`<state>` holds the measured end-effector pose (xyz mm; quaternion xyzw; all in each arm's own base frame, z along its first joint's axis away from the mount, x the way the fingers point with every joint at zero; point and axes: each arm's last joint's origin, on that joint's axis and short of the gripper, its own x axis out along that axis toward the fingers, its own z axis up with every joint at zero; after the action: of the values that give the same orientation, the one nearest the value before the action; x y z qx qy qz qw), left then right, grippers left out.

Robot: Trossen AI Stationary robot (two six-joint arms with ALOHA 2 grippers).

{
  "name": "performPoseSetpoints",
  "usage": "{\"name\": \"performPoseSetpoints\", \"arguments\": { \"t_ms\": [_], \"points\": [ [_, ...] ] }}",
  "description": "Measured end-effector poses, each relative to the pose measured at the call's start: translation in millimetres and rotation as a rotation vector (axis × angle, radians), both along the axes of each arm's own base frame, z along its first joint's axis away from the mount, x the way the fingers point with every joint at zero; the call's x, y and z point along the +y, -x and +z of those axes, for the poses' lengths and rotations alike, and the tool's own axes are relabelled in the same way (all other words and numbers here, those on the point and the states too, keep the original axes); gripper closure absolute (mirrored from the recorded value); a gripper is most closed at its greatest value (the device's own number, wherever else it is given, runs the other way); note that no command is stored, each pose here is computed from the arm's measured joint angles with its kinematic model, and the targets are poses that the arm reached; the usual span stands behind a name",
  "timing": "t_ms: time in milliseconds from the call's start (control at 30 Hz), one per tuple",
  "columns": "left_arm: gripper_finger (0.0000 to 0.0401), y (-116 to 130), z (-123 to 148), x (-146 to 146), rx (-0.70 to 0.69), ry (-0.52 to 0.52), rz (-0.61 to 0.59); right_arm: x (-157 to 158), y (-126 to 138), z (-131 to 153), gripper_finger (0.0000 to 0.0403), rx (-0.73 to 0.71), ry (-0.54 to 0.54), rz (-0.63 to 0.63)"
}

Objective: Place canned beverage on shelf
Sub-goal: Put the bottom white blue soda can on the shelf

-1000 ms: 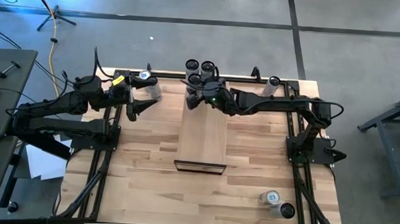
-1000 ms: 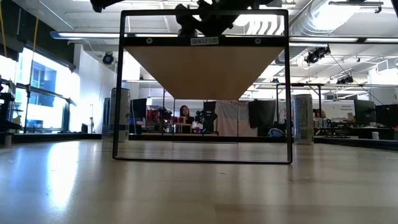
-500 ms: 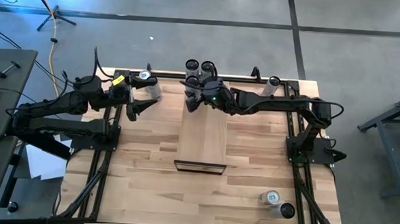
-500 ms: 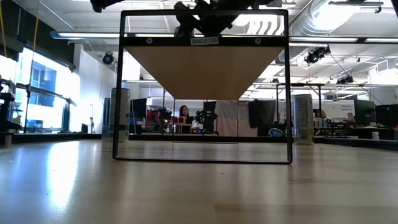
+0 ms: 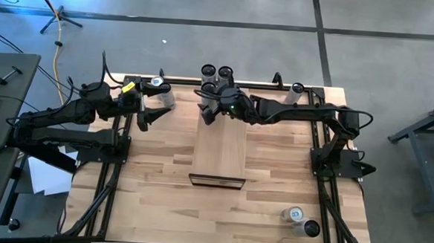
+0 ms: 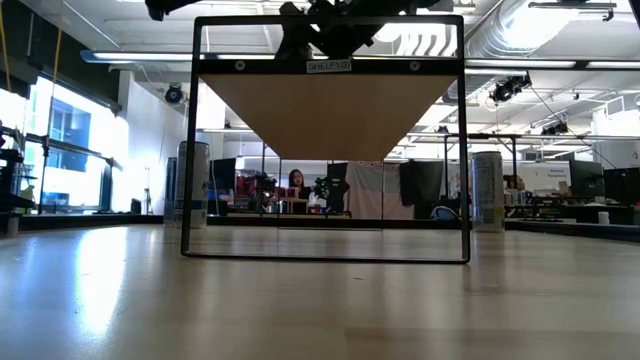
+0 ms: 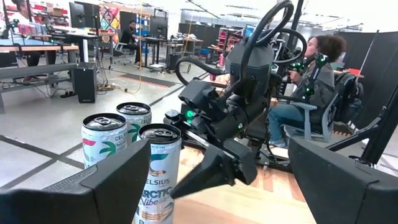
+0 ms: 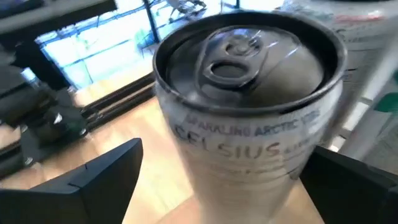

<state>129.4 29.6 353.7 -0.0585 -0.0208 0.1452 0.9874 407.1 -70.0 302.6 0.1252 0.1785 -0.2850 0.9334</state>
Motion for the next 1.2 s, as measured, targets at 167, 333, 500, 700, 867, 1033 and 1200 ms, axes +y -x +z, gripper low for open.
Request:
{"name": "performPoseSetpoints", "arguments": {
  "t_ms": [167,333,500,700,867,1033,1200],
  "points": [
    [0.005,0,0,0,0.0,0.0,0.002,2,8,2,0.001,0.075,0.009,0.034],
    [0.005,0,0,0,0.0,0.0,0.006,0,25,8,0.001,0.167,0.011,-0.004],
    [0.005,0,0,0,0.0,0.0,0.016,2,41,17,0.001,0.223,-0.01,0.007],
    [0.005,0,0,1,0.0,0.001,0.049,11,51,19,0.001,0.282,-0.037,0.02],
    [0.005,0,0,1,0.0,0.001,0.054,13,53,13,0.001,0.342,-0.075,0.056],
    [0.005,0,0,1,0.0,0.002,0.054,20,50,11,0.0036,0.309,-0.175,0.143],
    [0.005,0,0,1,-0.003,0.01,0.054,44,43,16,0.0181,0.256,-0.105,0.153]
  ]
}}
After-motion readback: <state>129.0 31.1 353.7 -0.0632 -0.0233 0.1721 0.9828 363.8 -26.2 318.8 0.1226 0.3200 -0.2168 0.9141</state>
